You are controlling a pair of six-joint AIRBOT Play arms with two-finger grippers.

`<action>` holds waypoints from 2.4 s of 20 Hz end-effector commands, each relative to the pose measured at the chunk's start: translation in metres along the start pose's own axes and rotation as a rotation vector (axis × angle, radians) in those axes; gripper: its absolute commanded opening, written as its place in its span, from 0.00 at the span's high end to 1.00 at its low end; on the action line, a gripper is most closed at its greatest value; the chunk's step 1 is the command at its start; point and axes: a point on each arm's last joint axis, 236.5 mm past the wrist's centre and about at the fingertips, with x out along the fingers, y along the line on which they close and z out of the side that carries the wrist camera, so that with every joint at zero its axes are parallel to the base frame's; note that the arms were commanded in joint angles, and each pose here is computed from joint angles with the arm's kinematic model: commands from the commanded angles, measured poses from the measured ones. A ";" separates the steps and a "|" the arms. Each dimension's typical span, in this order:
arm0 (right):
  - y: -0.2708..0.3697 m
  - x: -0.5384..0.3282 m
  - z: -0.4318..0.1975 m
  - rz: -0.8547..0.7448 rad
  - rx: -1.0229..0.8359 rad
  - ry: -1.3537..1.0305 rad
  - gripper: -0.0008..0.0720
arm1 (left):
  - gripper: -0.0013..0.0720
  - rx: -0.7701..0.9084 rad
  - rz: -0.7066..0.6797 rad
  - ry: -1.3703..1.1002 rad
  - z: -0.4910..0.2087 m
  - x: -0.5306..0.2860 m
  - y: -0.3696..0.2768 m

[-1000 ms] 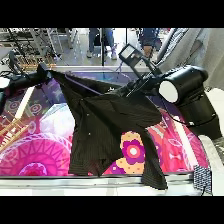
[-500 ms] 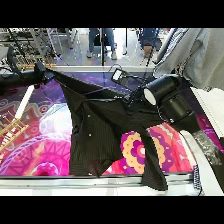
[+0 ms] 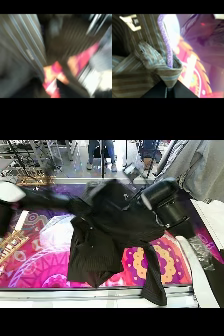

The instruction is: Fold the clothes and pants, and hang the long-sleeved shirts on hangers.

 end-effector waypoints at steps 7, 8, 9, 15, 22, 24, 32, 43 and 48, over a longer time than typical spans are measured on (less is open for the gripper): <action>-0.034 -0.123 0.048 0.149 0.275 -0.369 0.95 | 0.38 0.189 0.208 0.019 -0.017 0.019 -0.031; -0.043 -0.134 0.071 0.146 0.351 -0.477 0.95 | 0.38 0.204 0.209 -0.017 -0.010 0.002 -0.040; -0.055 -0.143 0.091 0.128 0.415 -0.575 0.95 | 0.38 0.217 0.210 -0.060 -0.003 -0.017 -0.049; -0.178 -0.119 0.061 -0.165 0.712 -0.592 0.95 | 0.38 0.290 0.318 -0.282 0.021 -0.127 -0.069; -0.337 -0.122 -0.227 -0.718 0.821 0.231 0.95 | 0.45 0.279 0.633 -0.376 0.021 -0.222 -0.016; -0.370 -0.161 -0.291 -0.860 0.906 0.333 0.95 | 0.51 0.248 0.713 -0.372 0.019 -0.238 0.006; -0.497 -0.294 -0.319 -1.367 0.842 -0.065 0.95 | 0.51 0.129 0.885 -0.379 0.011 -0.278 0.057; -0.571 -0.300 -0.386 -1.536 0.809 -0.221 0.94 | 0.51 0.046 0.856 -0.398 0.012 -0.269 0.062; -0.568 -0.274 -0.399 -1.482 0.850 -0.193 0.94 | 0.51 0.034 0.854 -0.374 0.012 -0.261 0.072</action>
